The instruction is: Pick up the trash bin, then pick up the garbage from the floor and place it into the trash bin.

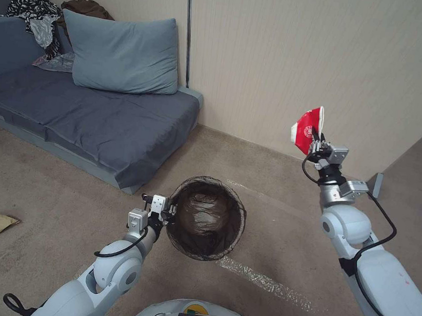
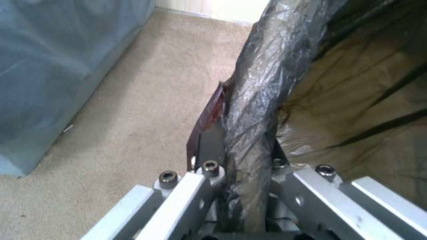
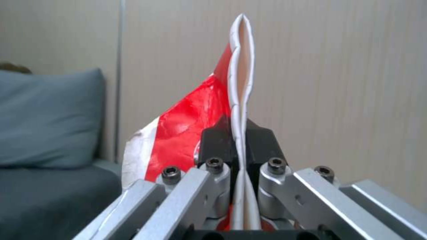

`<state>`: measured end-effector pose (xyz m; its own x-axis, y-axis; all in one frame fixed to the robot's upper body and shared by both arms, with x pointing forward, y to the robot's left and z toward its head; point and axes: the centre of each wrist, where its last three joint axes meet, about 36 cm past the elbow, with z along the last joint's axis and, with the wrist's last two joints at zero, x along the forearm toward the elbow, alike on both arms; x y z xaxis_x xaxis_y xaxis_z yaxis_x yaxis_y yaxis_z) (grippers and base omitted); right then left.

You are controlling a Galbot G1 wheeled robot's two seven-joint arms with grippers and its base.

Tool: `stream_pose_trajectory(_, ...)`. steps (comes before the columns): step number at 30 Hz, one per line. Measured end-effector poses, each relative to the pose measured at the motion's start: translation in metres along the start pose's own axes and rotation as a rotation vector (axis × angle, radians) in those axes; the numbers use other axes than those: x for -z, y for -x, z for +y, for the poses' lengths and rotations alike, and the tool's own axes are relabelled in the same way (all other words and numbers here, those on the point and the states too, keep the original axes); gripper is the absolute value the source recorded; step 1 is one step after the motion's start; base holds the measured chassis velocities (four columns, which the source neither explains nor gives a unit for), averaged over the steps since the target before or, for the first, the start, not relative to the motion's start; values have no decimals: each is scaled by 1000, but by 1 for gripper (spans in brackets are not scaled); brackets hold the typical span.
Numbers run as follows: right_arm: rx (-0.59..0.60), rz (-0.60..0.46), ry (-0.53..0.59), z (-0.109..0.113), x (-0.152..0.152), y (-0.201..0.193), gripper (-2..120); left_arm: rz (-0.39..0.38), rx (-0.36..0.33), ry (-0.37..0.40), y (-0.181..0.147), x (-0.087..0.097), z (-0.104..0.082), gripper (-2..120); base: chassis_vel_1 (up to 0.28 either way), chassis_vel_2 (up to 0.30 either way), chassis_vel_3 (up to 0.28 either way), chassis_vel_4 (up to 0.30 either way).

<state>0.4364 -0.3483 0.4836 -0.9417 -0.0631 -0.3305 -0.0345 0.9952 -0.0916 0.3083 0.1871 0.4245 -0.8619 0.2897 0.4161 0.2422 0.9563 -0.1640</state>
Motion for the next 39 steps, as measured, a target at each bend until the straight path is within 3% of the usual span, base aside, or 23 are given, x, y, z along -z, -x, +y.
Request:
stream_pose_trajectory(1,0,0,0,0,0,0,0,0,0,0,0,0,0,4,0,0,0,0)
stream_pose_trajectory(3,41,-32,72,30,22,-11,0,3,3,3,1,-1,1,4,0,0,0,0)
stream_pose_trajectory(14,235,-15,190,93,55,-69,0,11,-6,9,6,-4,-4,4,0,0,0,0)
stream_pose_trajectory(28,366,68,227,123,45,-107,0,9,-5,11,8,-4,-5,4,0,0,0,0)
stream_pose_trajectory(39,463,159,228,157,4,-129,0,12,-3,13,8,-5,-6,4,0,0,0,0)
